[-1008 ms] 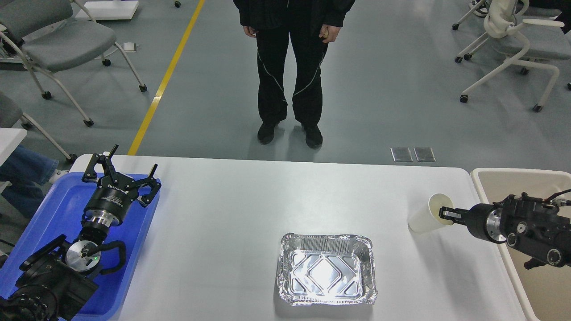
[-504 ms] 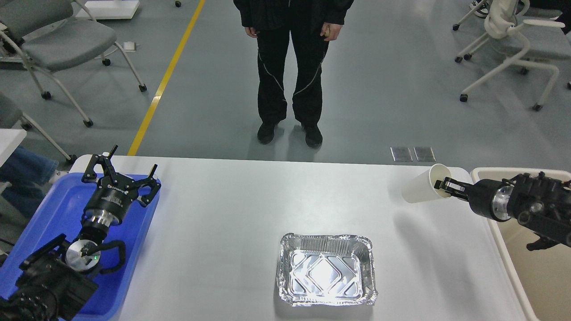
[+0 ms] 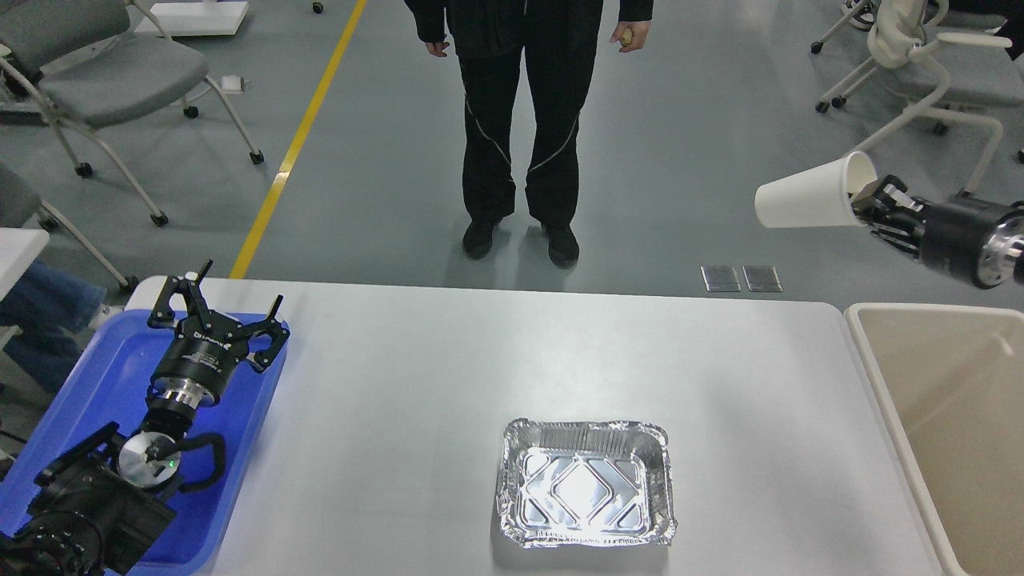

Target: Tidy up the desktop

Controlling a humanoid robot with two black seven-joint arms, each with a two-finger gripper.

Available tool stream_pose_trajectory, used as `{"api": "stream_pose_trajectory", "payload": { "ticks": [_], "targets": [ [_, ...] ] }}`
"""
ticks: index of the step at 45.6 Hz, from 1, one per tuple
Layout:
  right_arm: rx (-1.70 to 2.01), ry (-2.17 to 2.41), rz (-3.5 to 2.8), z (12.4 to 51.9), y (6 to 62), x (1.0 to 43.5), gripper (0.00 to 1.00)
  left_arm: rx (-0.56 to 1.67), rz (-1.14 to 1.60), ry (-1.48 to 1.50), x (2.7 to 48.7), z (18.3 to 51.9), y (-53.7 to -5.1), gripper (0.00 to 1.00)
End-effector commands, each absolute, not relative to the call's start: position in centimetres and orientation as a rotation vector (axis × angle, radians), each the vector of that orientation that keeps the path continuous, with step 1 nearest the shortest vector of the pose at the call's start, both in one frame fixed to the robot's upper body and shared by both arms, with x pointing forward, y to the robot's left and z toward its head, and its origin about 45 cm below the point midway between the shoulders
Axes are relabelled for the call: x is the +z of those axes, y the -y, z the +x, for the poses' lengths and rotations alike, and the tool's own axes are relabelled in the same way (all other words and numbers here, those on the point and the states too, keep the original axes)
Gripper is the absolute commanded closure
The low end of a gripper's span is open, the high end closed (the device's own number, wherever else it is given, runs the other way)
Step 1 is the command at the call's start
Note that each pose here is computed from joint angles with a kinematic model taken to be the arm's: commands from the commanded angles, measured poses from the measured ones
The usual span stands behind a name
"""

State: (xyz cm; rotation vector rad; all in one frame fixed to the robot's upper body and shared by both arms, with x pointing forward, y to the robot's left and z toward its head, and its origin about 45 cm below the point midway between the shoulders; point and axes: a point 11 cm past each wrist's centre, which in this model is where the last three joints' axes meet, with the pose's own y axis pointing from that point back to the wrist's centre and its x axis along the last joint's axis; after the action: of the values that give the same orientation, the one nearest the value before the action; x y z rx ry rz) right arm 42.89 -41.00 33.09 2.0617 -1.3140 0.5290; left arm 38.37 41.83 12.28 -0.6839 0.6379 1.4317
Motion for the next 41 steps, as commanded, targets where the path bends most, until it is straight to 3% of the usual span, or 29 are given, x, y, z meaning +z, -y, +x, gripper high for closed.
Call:
{"api": "stream_pose_trajectory", "payload": {
  "ticks": [1, 16, 30, 41],
  "targets": [
    [0.504, 1.493, 2.141, 43.2, 42.3, 38.1, 1.0, 1.431, -0.684, -0.638, 12.3, 38.4, -41.8, 0.0],
    [0.347, 1.919, 1.898, 42.8, 52.7, 38.9, 1.0, 1.433, -0.683, -0.638, 12.3, 38.4, -41.9, 0.0],
    [0.187, 2.162, 1.337, 37.2, 65.8, 35.4, 1.0, 1.431, -0.684, -0.638, 12.3, 38.4, -41.8, 0.0],
    [0.11, 2.127, 1.113, 33.2, 69.0, 30.6, 1.0, 1.431, -0.684, -0.638, 12.3, 38.4, -41.8, 0.0]
  ]
}}
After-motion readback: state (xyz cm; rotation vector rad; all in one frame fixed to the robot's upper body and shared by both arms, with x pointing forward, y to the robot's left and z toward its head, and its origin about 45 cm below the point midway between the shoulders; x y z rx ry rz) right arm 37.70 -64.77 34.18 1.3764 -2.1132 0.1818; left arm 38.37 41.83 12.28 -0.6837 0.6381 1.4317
